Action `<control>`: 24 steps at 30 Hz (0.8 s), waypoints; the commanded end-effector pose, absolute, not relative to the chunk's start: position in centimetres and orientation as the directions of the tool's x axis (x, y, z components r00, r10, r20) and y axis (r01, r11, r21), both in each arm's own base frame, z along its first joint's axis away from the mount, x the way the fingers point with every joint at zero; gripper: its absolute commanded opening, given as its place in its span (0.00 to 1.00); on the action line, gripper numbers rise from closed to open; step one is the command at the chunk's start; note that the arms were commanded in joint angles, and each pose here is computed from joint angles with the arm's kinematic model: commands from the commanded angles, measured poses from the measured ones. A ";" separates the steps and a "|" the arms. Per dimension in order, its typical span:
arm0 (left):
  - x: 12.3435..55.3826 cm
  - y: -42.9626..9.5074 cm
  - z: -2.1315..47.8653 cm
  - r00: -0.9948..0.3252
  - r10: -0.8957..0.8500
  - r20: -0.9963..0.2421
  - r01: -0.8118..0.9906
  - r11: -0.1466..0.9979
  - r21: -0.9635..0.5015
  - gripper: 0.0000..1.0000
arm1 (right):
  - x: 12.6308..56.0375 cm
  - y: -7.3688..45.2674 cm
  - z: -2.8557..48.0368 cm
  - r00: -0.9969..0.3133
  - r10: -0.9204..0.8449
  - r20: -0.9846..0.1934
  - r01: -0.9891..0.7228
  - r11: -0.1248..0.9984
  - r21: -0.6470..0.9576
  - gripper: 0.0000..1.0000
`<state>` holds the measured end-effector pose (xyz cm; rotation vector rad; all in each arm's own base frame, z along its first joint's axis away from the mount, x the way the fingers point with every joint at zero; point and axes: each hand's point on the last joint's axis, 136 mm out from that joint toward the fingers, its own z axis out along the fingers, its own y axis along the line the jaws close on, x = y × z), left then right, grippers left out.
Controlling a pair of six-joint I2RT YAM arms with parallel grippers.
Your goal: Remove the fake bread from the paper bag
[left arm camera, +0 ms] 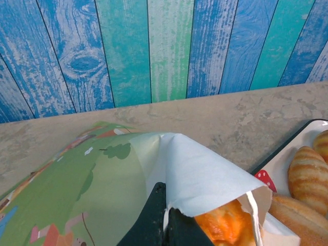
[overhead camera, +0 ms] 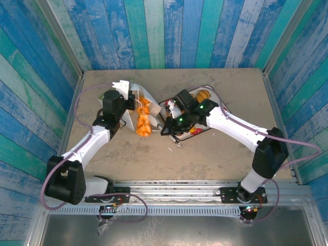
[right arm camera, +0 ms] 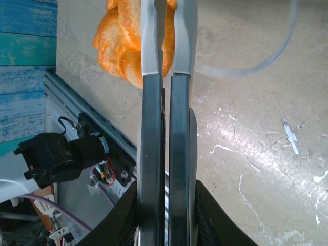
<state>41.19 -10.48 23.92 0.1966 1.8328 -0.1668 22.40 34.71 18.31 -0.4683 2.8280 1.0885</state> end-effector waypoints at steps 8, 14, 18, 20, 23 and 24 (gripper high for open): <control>43.3 -9.7 24.0 -0.272 -0.003 -0.962 0.132 0.990 -0.041 0.02 | 20.2 34.4 20.4 -0.929 -0.299 -0.217 -0.364 0.638 0.679 0.00; 44.8 -9.1 23.5 -0.293 -0.035 -0.955 0.068 0.996 -0.057 0.02 | 19.1 33.7 20.4 -0.923 -0.317 -0.218 -0.378 0.645 0.664 0.01; 45.7 -9.1 23.3 -0.300 -0.050 -0.953 0.047 0.997 -0.067 0.02 | 18.4 32.8 20.3 -0.924 -0.313 -0.218 -0.376 0.653 0.658 0.01; 45.9 -9.0 23.3 -0.300 -0.060 -0.952 0.037 0.997 -0.074 0.02 | 18.0 32.2 20.2 -0.927 -0.307 -0.216 -0.371 0.661 0.652 0.01; 46.2 -8.6 23.3 -0.298 -0.076 -0.952 0.006 0.997 -0.082 0.02 | 17.5 31.4 20.3 -0.928 -0.297 -0.226 -0.371 0.668 0.645 0.01; 46.3 -8.5 23.3 -0.299 -0.079 -0.951 -0.003 0.997 -0.082 0.02 | 17.3 30.9 20.4 -0.928 -0.294 -0.231 -0.372 0.673 0.639 0.01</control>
